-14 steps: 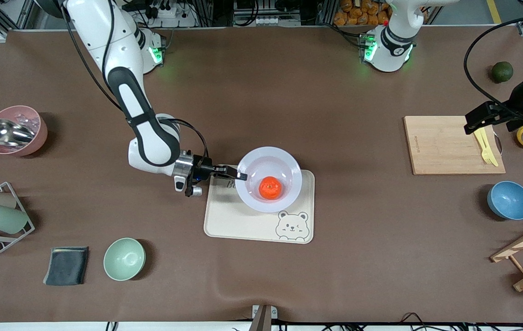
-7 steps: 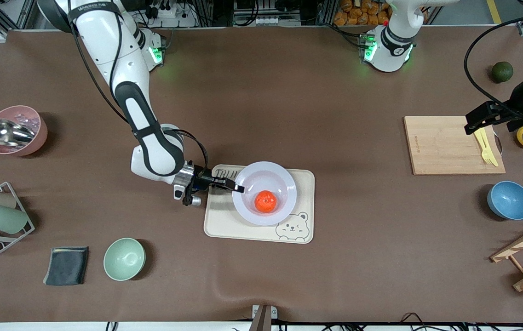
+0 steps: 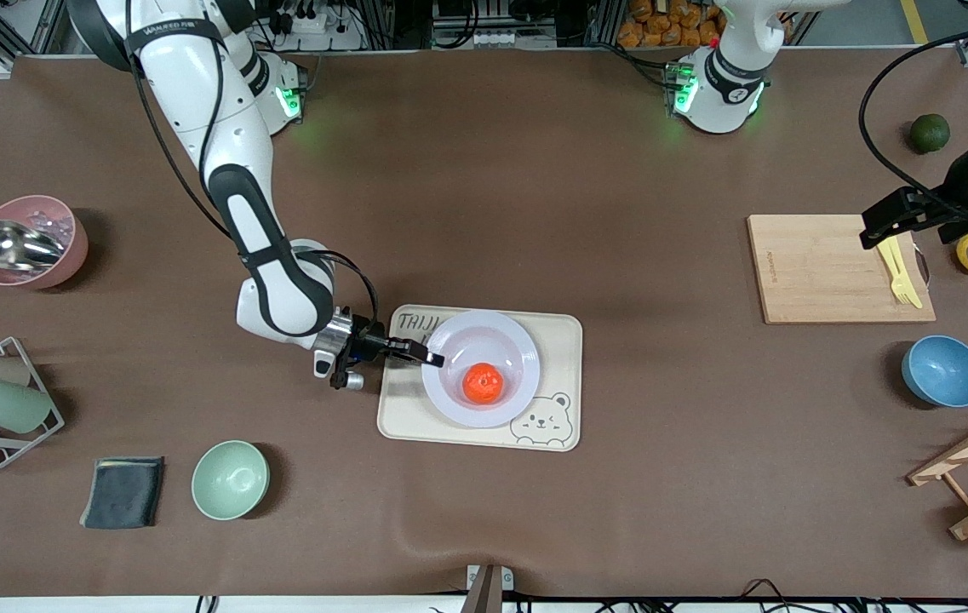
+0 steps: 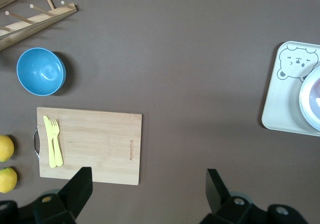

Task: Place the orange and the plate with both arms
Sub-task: 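Set the plate down on the tray with the right gripper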

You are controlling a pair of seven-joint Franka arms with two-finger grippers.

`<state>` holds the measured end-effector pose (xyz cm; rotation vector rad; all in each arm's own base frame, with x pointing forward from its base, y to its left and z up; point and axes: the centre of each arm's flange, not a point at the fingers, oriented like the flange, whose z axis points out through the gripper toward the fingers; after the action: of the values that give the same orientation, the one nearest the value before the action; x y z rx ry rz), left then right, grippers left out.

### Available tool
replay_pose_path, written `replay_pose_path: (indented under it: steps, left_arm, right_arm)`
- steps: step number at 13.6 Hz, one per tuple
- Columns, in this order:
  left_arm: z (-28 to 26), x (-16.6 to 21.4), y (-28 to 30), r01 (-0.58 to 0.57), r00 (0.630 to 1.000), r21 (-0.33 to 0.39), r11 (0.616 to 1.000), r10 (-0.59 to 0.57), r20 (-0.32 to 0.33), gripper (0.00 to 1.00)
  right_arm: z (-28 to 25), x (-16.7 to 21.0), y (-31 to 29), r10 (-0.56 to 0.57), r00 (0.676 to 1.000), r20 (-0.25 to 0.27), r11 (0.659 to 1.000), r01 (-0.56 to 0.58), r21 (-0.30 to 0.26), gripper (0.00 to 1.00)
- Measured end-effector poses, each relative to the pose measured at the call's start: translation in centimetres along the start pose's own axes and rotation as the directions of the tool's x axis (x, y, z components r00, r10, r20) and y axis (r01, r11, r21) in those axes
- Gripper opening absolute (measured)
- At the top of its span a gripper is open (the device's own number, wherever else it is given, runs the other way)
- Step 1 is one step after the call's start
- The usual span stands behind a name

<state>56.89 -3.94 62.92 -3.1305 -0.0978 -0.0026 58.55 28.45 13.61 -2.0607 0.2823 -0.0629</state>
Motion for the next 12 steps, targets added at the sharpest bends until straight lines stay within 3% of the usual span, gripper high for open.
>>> replay_pose_path:
  steps: [2,7,12]
  left_arm:
    - [0.0,-0.02,0.17,-0.003,1.0,0.0,1.0,0.003,0.0,1.0]
    - [-0.02,-0.05,0.3,-0.005,1.0,0.0,1.0,0.005,0.0,1.0]
    - [-0.43,-0.3,0.75,-0.014,1.0,-0.001,1.0,0.014,-0.008,1.0]
  right_arm:
    - [0.0,0.01,0.06,0.001,1.0,0.0,1.0,-0.001,0.0,0.26]
    - [0.07,-0.03,0.24,0.005,1.0,0.001,1.0,-0.005,-0.002,0.32]
    - [0.13,-0.04,0.53,0.009,1.0,0.001,1.0,-0.009,-0.006,0.44]
